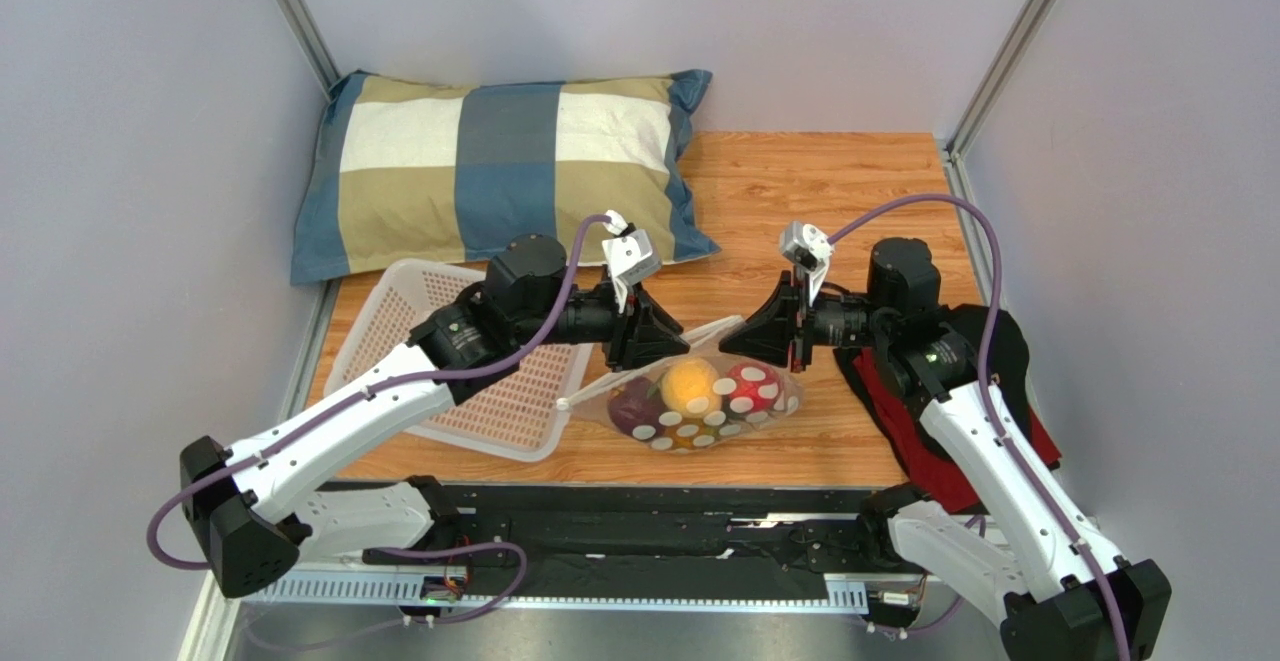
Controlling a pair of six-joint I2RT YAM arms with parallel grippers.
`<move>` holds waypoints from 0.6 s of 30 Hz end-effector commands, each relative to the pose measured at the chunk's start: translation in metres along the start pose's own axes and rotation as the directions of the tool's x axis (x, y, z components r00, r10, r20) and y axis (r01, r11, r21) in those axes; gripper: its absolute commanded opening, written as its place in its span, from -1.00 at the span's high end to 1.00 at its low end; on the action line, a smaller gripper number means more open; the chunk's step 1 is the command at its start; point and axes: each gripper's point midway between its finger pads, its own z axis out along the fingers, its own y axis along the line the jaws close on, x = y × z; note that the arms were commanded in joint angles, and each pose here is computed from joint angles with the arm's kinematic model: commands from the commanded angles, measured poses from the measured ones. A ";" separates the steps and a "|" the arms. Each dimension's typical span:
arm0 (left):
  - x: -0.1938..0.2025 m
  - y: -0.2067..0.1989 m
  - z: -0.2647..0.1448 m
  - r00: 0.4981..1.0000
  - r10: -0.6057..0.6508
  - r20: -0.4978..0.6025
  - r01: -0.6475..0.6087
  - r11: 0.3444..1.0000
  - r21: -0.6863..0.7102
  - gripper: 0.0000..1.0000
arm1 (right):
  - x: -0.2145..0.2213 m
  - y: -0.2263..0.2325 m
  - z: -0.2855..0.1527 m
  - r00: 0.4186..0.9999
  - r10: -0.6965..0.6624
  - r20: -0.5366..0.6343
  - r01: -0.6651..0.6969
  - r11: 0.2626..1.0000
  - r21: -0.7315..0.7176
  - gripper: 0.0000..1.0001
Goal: Open the zip-top bag and remove the fake food
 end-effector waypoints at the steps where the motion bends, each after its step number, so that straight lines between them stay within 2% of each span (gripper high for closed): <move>1: -0.034 -0.009 0.003 0.989 0.114 0.093 -0.120 0.991 0.064 0.28 | -0.020 0.013 -0.001 0.996 -0.085 0.032 0.086 0.995 -0.043 1.00; 5: -0.031 -0.006 0.009 0.992 0.100 0.077 -0.106 0.992 0.066 0.37 | -0.020 0.015 -0.002 0.995 -0.091 0.035 0.092 0.995 -0.043 1.00; 18: -0.036 0.005 -0.001 0.992 0.068 0.106 -0.071 0.997 0.032 0.33 | -0.019 0.016 -0.001 0.995 -0.090 0.032 0.092 0.995 -0.047 1.00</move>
